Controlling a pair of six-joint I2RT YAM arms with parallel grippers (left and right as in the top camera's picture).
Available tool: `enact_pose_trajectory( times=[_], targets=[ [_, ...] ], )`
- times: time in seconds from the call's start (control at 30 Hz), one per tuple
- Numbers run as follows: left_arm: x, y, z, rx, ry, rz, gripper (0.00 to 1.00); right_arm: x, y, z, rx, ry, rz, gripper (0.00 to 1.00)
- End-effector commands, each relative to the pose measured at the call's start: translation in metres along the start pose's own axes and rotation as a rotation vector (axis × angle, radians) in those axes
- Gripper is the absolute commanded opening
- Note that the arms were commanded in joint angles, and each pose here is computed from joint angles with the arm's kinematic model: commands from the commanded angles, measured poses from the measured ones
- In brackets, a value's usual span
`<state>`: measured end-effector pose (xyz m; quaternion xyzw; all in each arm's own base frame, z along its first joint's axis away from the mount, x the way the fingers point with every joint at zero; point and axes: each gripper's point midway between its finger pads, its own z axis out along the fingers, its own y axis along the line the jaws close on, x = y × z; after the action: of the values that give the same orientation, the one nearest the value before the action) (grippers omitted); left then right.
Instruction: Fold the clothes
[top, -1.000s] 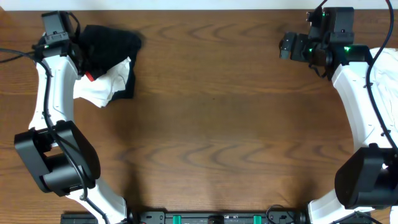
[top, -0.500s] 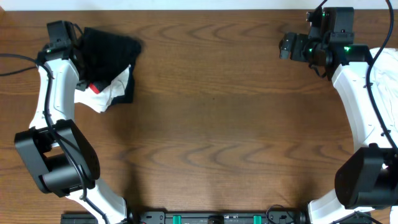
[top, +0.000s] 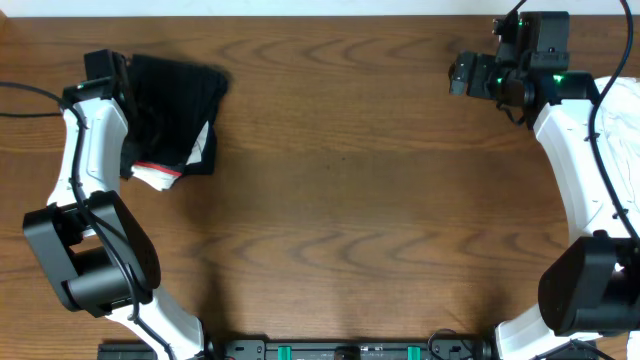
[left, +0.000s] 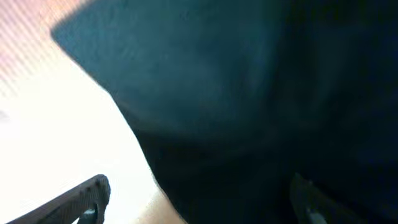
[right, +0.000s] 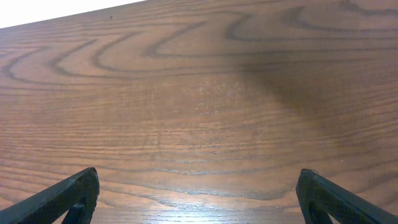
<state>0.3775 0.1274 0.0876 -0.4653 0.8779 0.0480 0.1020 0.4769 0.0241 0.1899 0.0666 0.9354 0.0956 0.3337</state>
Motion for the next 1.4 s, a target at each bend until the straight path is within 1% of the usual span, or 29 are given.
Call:
enact_pose_trajectory(
  times=[0.0,0.07,0.17,0.33,0.4,0.43,0.47,0.5,0.53,0.57,0.63,0.83,0.97,1.17,1.37],
  targets=[
    [0.001,0.009,-0.011,-0.016,-0.005,0.089,0.94,0.001,-0.003,0.001,0.012,0.003,0.002,0.99],
    [0.001,0.010,-0.019,-0.010,-0.010,0.088,0.94,0.001,-0.003,0.001,0.012,0.004,0.002,0.99],
    [-0.006,0.006,-0.044,0.042,-0.056,0.079,0.94,0.001,-0.003,0.001,0.012,0.004,0.002,0.99],
    [-0.023,0.003,-0.106,0.164,-0.220,0.056,0.94,0.001,-0.003,0.001,0.012,0.004,0.002,0.99],
    [-0.029,0.001,-0.122,0.198,-0.274,0.077,0.94,0.001,-0.003,0.001,0.012,0.004,0.002,0.99],
    [-0.031,0.000,-0.126,0.207,-0.292,0.096,0.91,0.001,-0.003,0.001,0.012,0.004,0.002,0.99],
    [-0.033,-0.001,-0.129,0.213,-0.307,0.116,0.77,0.001,-0.003,0.001,0.012,0.004,0.002,0.99],
    [-0.035,-0.003,-0.130,0.218,-0.317,0.138,0.54,0.001,-0.003,0.001,0.012,0.004,0.002,0.99],
    [-0.036,-0.005,-0.127,0.217,-0.320,0.151,0.42,0.001,-0.003,0.001,0.012,0.004,0.002,0.99],
    [-0.037,-0.006,-0.125,0.214,-0.319,0.160,0.35,0.001,-0.003,0.001,0.012,0.004,0.002,0.99],
    [-0.038,-0.008,-0.116,0.205,-0.309,0.169,0.28,0.001,-0.003,0.001,0.012,0.004,0.002,0.99],
    [-0.041,-0.010,-0.074,0.150,-0.233,0.169,0.27,0.001,-0.003,0.001,0.011,0.003,0.001,0.99],
    [-0.042,-0.002,-0.045,0.103,-0.174,0.155,0.19,0.001,-0.003,0.001,0.011,0.004,0.001,0.99],
    [-0.051,0.019,-0.015,0.052,-0.122,0.101,0.19,0.002,-0.002,0.001,0.011,0.004,0.000,0.99],
    [-0.051,0.029,0.021,0.012,-0.065,0.081,0.19,0.002,-0.002,0.001,0.011,0.004,0.000,0.99]
  ],
)
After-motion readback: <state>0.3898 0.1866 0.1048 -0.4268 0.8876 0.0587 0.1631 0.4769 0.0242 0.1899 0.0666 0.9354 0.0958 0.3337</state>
